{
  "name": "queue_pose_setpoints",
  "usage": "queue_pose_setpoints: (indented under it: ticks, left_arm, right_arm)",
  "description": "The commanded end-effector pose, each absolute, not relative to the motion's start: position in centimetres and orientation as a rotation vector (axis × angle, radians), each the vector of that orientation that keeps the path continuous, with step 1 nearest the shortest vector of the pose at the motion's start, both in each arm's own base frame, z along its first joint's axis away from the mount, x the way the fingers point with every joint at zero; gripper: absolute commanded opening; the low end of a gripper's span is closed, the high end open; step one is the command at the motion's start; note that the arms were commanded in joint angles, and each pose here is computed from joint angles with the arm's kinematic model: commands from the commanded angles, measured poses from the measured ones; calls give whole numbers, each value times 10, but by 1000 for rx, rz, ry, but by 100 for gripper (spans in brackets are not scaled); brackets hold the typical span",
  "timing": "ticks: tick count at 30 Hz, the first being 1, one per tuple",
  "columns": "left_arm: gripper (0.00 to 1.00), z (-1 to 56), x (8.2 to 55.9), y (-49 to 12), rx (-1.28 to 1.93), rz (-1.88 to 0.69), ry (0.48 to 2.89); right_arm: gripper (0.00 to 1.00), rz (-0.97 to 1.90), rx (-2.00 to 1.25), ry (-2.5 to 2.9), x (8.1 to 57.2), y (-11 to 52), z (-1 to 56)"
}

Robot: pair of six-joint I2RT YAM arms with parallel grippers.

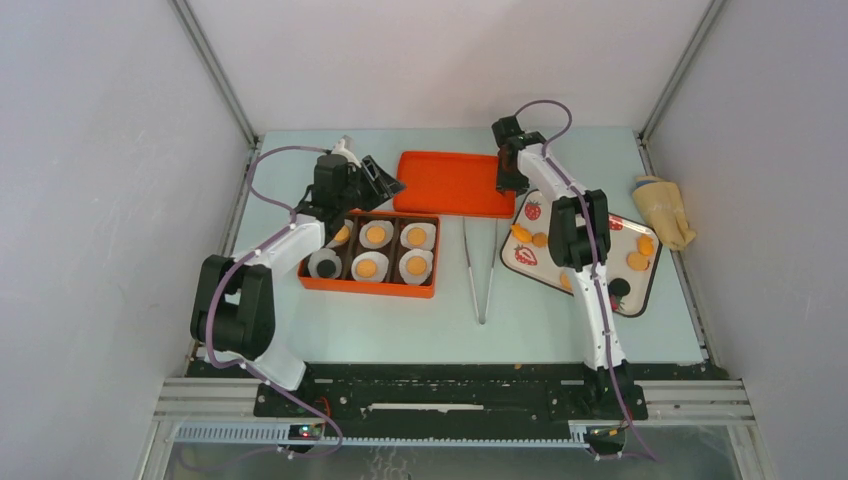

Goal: Pack the cookies

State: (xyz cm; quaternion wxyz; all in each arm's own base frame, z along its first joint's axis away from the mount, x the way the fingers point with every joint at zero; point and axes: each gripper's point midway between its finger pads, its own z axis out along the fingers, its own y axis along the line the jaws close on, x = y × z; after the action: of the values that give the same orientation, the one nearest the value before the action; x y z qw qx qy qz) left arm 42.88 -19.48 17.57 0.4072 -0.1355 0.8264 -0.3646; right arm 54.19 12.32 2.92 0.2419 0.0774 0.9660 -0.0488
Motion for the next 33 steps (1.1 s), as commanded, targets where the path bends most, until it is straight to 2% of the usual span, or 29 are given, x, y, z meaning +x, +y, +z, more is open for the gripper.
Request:
queue_pose_setpoints:
  ticks: [1, 3, 5, 9, 10, 16, 24, 30, 33]
  left_arm:
    - [56, 182, 431, -195, -314, -923, 2069]
    - [56, 181, 432, -196, -315, -926, 2071]
    - [56, 179, 433, -197, -314, -929, 2076]
    - [56, 176, 434, -199, -313, -936, 2085]
    - [56, 176, 434, -198, -313, -936, 2086]
    - [55, 174, 435, -197, -318, -917, 2095]
    - [55, 186, 447, -196, -322, -955, 2078]
    - [58, 206, 464, -201, -284, -1055, 2049]
    - [60, 219, 474, -217, -267, -1205, 2007]
  right_arm:
    - [43, -90, 275, 2652, 541, 122, 29]
    - [42, -80, 284, 2662, 539, 123, 26]
    - [35, -66, 294, 2669, 537, 124, 23]
    - [4, -42, 313, 2682, 536, 123, 17]
    - [0, -42, 326, 2681, 537, 122, 17]
    - [0, 11, 326, 2598, 545, 125, 45]
    - [0, 153, 253, 2387, 547, 148, 157]
    - [0, 275, 222, 2320, 538, 156, 213]
    - [0, 329, 201, 2324, 531, 162, 225]
